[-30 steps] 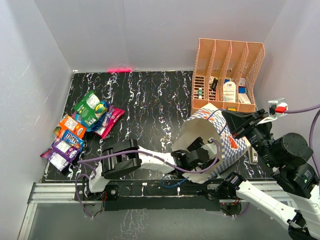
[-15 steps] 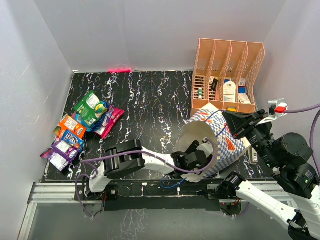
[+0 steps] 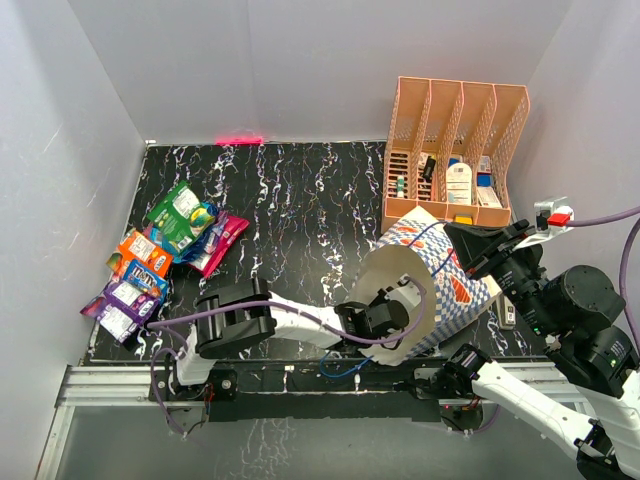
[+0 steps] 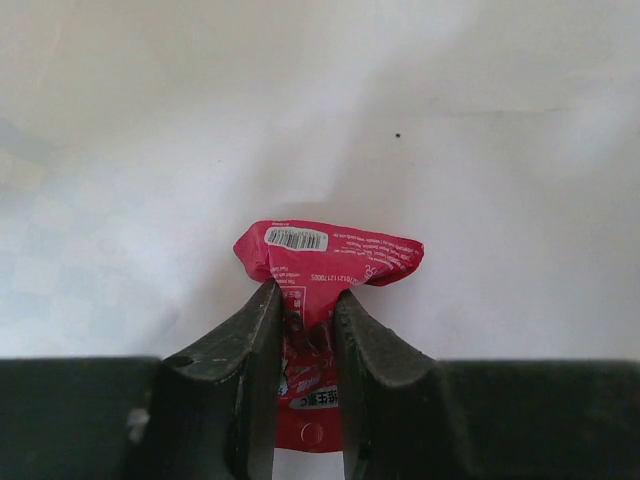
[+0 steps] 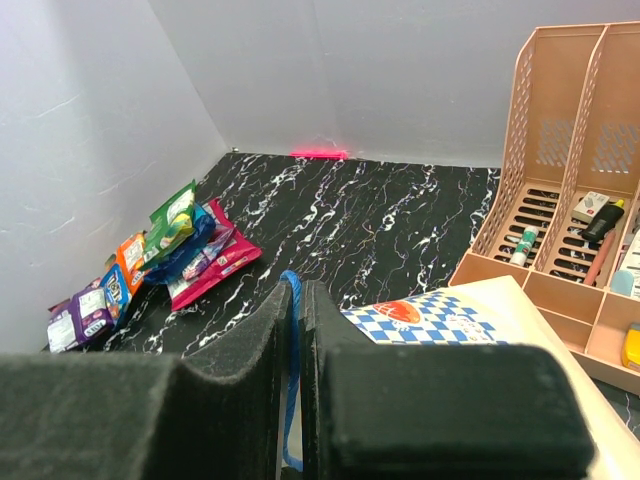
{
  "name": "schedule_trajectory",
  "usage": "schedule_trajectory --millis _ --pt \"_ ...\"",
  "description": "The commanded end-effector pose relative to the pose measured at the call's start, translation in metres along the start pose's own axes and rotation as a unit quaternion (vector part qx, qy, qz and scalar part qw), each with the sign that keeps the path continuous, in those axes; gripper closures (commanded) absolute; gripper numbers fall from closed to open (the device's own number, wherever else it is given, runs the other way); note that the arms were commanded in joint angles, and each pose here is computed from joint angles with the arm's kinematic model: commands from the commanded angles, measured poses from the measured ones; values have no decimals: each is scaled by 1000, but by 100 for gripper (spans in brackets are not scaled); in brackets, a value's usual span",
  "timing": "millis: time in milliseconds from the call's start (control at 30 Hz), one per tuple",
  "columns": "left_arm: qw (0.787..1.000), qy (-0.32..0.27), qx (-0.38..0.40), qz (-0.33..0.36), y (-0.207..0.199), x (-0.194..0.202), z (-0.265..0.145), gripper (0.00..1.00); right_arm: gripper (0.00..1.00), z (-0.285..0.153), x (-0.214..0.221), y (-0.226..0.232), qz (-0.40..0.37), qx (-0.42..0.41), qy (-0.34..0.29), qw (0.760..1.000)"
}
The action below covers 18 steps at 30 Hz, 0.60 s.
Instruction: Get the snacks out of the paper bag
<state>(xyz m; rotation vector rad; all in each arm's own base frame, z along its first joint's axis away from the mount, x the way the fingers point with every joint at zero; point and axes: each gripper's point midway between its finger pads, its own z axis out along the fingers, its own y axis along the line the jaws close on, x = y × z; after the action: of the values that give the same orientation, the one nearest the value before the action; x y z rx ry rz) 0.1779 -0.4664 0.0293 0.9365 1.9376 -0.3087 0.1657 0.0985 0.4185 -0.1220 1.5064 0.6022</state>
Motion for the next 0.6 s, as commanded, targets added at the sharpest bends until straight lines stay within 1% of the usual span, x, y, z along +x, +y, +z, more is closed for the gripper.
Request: schedule_trajectory --millis 0,233,333,467,567 --pt "1000 8 -4 6 10 -11 -23 86 93 -8 -32 5 16 -9 -47 999" --pt "999 -9 33 -9 7 -36 -55 90 93 -9 -31 4 16 -7 -48 999" --pt "998 -12 65 -20 3 -43 -75 91 93 -9 -30 4 16 -6 -48 999" --pt "992 -25 116 -36 -1 -52 -113 91 93 -8 -30 2 15 -3 -49 999" --pt "990 -38 125 -61 15 -60 -146 92 93 -8 -29 2 15 -4 -50 999"
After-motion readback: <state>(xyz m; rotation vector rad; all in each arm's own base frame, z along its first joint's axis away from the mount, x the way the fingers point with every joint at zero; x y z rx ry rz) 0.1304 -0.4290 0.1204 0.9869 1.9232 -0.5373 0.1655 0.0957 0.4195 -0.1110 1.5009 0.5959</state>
